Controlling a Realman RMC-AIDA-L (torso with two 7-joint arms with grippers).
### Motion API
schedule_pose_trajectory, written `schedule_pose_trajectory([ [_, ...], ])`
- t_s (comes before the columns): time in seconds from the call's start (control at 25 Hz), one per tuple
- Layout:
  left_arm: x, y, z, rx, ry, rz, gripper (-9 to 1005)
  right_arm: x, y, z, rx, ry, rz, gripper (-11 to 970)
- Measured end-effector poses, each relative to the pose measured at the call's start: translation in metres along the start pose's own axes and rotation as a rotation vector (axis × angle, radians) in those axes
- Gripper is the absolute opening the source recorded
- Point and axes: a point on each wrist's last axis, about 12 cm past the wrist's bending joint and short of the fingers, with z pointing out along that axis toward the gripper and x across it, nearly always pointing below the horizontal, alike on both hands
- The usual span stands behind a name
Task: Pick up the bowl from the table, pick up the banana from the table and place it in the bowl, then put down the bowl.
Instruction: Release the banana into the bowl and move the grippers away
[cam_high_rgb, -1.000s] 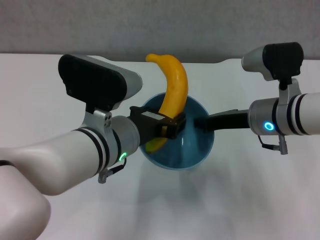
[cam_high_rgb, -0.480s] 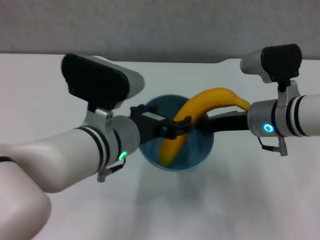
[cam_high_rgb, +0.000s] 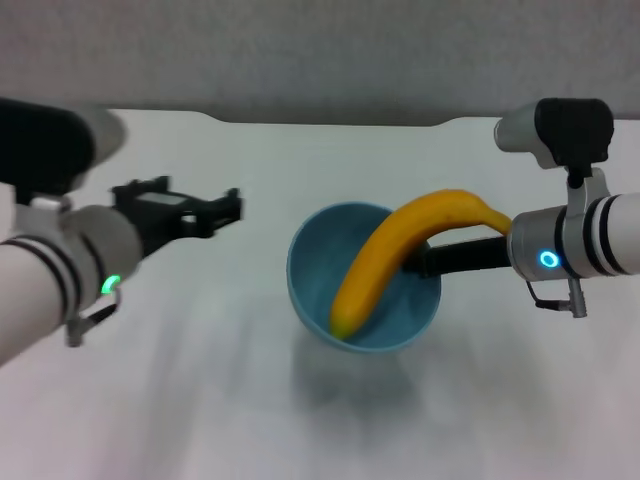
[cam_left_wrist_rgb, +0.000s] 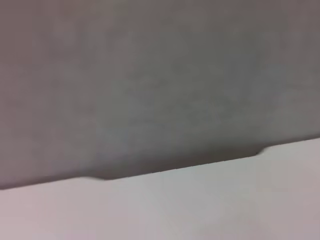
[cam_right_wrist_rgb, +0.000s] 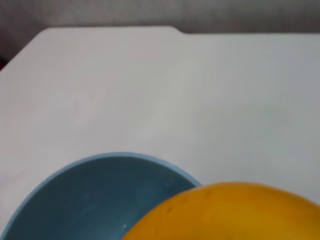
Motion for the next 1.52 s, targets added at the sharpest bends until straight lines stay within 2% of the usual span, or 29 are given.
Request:
schedule_pose_trajectory([
  [0.08, 0.006, 0.012, -0.003, -0.04, 0.012, -0.021, 897, -0.002, 0.0, 0.003, -0.007, 0.027, 0.003, 29],
  [0.16, 0.009, 0.016, -0.004, -0.055, 0.018, -0.027, 897, -0.003, 0.0, 0.004, -0.005, 0.043, -0.004, 29],
  [0.4, 0.01, 0.022, -0.004, -0.071, 0.021, -0.037, 897, -0.007, -0.001, 0.002, 0.008, 0.09, 0.003, 36],
  [0.64, 0.011, 0.029, -0.004, -0.09, 0.015, -0.043, 897, -0.023, -0.003, -0.001, 0.03, 0.18, 0.014, 44],
  [0.88, 0.01, 0.036, -0.005, -0.117, 0.005, -0.035, 897, -0.034, -0.003, 0.004, 0.069, 0.224, 0.001, 51],
  [1.08, 0.014, 0.045, -0.007, -0.145, 0.011, -0.049, 897, -0.046, 0.003, 0.014, 0.111, 0.234, -0.028, 57],
  [1.24, 0.016, 0.052, -0.006, -0.163, 0.019, -0.058, 897, -0.044, 0.004, 0.02, 0.129, 0.208, -0.038, 62],
  [1.52, 0.018, 0.053, -0.005, -0.166, 0.02, -0.064, 897, -0.019, -0.005, 0.025, 0.141, 0.263, 0.006, 71],
])
